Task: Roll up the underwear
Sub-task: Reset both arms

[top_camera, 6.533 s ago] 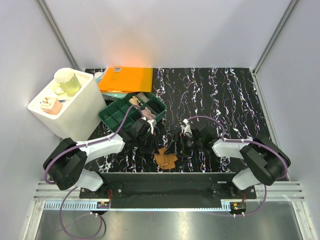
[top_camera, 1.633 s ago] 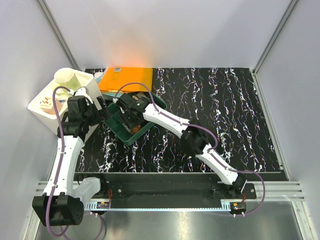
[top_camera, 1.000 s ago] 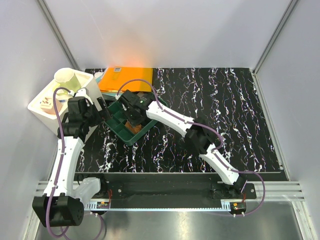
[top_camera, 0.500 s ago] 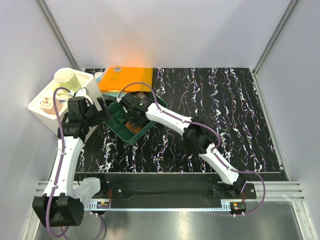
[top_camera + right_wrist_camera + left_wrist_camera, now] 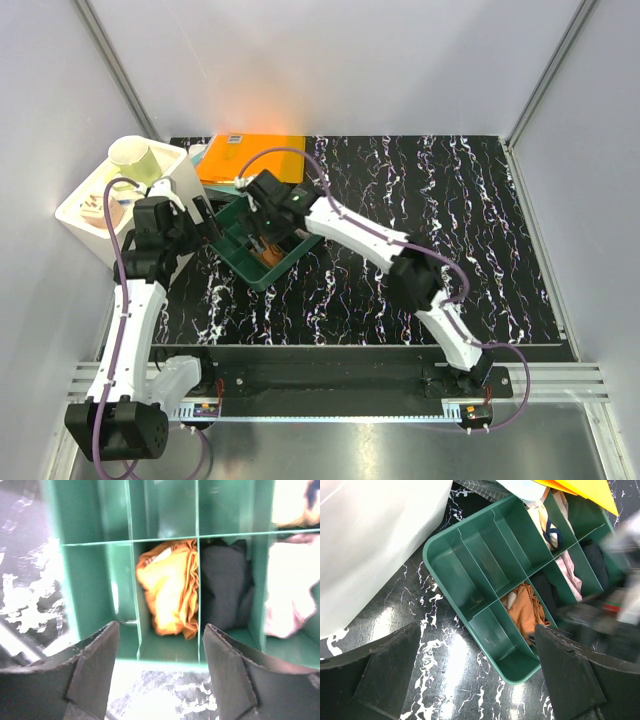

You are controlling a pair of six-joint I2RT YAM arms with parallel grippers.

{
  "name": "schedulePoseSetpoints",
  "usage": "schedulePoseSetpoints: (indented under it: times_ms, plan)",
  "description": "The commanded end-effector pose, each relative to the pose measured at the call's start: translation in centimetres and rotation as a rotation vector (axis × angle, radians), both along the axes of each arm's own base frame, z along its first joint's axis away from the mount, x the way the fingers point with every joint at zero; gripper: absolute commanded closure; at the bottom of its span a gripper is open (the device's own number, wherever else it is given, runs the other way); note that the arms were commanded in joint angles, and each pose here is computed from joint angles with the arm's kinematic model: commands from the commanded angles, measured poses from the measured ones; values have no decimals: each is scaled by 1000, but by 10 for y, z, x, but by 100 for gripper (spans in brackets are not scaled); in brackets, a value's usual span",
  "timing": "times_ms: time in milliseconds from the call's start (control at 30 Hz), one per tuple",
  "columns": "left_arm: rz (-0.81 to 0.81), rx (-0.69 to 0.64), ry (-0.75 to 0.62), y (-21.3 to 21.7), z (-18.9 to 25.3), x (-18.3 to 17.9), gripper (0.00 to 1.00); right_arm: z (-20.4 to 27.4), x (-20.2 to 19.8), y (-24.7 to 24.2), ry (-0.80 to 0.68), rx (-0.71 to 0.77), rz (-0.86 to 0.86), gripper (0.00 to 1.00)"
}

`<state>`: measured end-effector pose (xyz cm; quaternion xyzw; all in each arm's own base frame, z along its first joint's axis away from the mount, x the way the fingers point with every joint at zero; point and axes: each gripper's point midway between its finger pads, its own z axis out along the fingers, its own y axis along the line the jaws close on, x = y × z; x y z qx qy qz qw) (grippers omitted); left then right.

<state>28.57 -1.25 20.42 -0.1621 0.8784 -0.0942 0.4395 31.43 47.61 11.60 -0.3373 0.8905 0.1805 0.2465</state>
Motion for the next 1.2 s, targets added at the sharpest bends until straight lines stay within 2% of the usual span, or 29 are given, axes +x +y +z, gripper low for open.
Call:
schedulePoseSetpoints:
  times_ms: [0,33,67,100,133,167,200,233,267,300,367,433,467,500,533,767,1167]
  plan:
    - [-27,18,-108,-1,21,6,1,103,13,-29,-130,185,-63,23]
    - [-30,20,-119,-1,22,6,1,102,27,-46,-120,202,-106,21]
    - [-33,23,-125,-1,24,6,1,74,30,-59,-77,203,-151,20]
    - [-38,25,-135,-1,25,6,1,92,32,-74,-88,258,-183,19]
    - [-44,26,-147,-2,28,5,1,89,37,-89,-67,287,-217,17]
    - [-52,30,-153,-3,29,5,1,60,48,-120,-36,289,-300,16]
    - [-65,28,-169,-5,32,5,1,79,50,-141,-64,336,-338,15]
    - [-76,27,-183,-7,35,4,1,76,51,-158,-63,345,-374,15]
    - [-86,29,-195,-7,37,4,1,52,54,-193,-42,319,-458,15]
    - [-107,23,-213,-11,40,4,1,71,50,-212,-89,350,-490,14]
    - [-126,28,-245,-14,45,2,1,52,45,-263,-147,277,-626,14]
    - [-138,33,-276,-15,51,1,1,79,38,-307,-318,250,-732,13]
    - [-142,36,-281,-15,51,1,1,64,26,-324,-329,207,-761,13]
    - [-150,35,-293,-17,53,1,1,83,18,-338,-398,235,-786,11]
    - [-150,36,-296,-17,53,1,1,74,10,-354,-425,193,-817,11]
    - [-178,40,-306,-20,52,2,1,88,-21,-392,-575,226,-884,9]
    - [-205,40,-335,-24,56,1,1,91,-21,-399,-631,220,-888,8]
